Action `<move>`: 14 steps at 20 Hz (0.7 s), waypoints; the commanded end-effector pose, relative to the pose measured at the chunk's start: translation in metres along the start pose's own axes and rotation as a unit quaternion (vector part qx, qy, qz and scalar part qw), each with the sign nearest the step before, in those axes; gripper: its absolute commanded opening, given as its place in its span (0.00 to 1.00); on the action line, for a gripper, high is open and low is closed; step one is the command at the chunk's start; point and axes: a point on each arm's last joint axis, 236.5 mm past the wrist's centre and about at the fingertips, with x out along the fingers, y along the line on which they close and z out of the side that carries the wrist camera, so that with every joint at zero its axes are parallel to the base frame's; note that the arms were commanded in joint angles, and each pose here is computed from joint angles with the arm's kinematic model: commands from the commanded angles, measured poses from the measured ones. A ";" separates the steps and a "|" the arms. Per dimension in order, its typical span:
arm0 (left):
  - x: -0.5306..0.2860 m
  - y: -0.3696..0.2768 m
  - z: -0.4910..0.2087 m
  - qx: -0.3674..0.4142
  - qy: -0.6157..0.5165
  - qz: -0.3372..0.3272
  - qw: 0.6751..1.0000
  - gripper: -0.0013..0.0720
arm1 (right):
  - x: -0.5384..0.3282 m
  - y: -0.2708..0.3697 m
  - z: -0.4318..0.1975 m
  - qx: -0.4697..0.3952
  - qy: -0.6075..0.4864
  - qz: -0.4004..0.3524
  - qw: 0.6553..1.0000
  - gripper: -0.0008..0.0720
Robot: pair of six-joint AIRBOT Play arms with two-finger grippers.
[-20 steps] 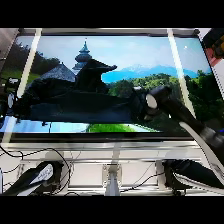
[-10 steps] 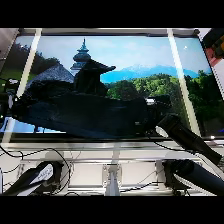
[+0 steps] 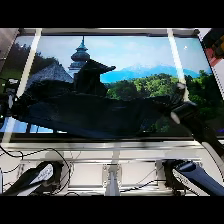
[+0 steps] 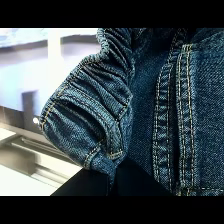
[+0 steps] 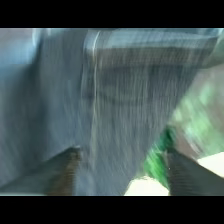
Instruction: Fold the clothes and pants, and hang the long-sleeved shirts on hangers.
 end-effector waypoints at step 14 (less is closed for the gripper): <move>0.000 -0.001 0.008 -0.002 -0.016 -0.002 1.000 0.07 | 0.081 -0.002 0.038 -0.011 0.241 -0.083 0.967 0.81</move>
